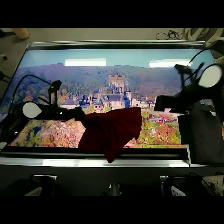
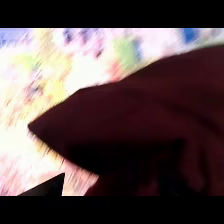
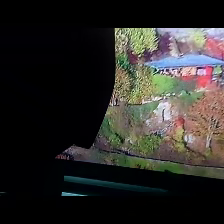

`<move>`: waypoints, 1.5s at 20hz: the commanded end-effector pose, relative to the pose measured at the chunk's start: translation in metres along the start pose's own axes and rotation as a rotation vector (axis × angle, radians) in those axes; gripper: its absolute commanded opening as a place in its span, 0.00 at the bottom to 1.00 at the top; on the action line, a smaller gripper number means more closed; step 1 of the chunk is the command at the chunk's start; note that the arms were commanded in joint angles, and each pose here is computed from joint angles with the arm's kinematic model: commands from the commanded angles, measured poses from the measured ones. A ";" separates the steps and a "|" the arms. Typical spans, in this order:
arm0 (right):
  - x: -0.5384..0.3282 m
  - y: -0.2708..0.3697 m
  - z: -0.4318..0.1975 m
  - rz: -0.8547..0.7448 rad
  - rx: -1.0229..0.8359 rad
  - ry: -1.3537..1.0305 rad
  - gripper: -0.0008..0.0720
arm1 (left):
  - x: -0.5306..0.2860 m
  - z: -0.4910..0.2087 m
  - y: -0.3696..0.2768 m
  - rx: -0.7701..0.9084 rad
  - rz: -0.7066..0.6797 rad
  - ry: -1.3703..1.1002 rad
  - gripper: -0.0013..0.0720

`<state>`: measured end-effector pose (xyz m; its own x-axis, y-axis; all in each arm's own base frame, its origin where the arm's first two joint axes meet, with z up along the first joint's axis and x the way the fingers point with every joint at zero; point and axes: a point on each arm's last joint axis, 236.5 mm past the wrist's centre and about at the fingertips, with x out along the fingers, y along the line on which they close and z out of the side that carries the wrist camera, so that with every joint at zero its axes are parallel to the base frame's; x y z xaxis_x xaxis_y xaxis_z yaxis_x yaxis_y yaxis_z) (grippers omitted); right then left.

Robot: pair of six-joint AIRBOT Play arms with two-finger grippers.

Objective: Fold the shirts.

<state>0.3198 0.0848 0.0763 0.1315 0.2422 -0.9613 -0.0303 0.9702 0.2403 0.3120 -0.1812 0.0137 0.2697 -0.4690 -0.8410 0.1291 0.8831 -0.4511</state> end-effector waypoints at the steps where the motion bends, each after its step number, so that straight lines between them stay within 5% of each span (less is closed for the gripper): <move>1: 0.073 -0.001 -0.034 0.069 0.048 0.124 0.97 | 0.008 -0.088 0.035 -0.010 -0.007 0.307 1.00; 9: 0.149 0.014 -0.077 0.214 0.108 0.320 0.99 | 0.071 -0.134 0.024 -0.053 -0.063 0.341 0.99; 10: 0.155 0.012 -0.077 0.212 0.117 0.328 0.99 | 0.075 -0.136 0.024 -0.058 -0.061 0.350 0.87; 13: 0.175 0.022 -0.071 0.266 0.158 0.339 0.98 | 0.078 -0.129 0.022 -0.064 -0.066 0.333 0.06; 16: 0.199 0.042 -0.062 0.310 0.172 0.308 0.94 | 0.070 -0.115 0.014 -0.036 -0.080 0.280 0.05; 17: 0.205 0.048 -0.058 0.311 0.168 0.288 0.82 | 0.065 -0.109 0.011 -0.025 -0.087 0.255 0.05; 18: 0.206 0.052 -0.054 0.312 0.160 0.270 0.24 | 0.060 -0.102 0.008 -0.005 -0.088 0.227 0.05; 19: 0.196 0.061 -0.052 0.342 0.162 0.278 0.04 | 0.052 -0.093 0.006 0.032 -0.078 0.196 0.05; 23: 0.080 0.089 0.025 0.353 -0.092 -0.041 0.04 | -0.028 -0.010 -0.014 0.237 -0.010 -0.060 0.05; 26: -0.109 0.099 0.079 0.222 -0.270 -0.557 0.04 | -0.197 0.082 -0.044 0.349 0.119 -0.515 0.05; 30: -0.353 0.066 0.024 0.025 -0.215 -1.198 0.04 | -0.457 0.089 -0.070 0.342 0.320 -1.142 0.05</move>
<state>0.3642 0.1303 0.2961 0.7475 0.4106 -0.5221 -0.3409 0.9118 0.2290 0.3262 -0.1026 0.3147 0.8492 -0.3354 -0.4079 0.3126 0.9418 -0.1235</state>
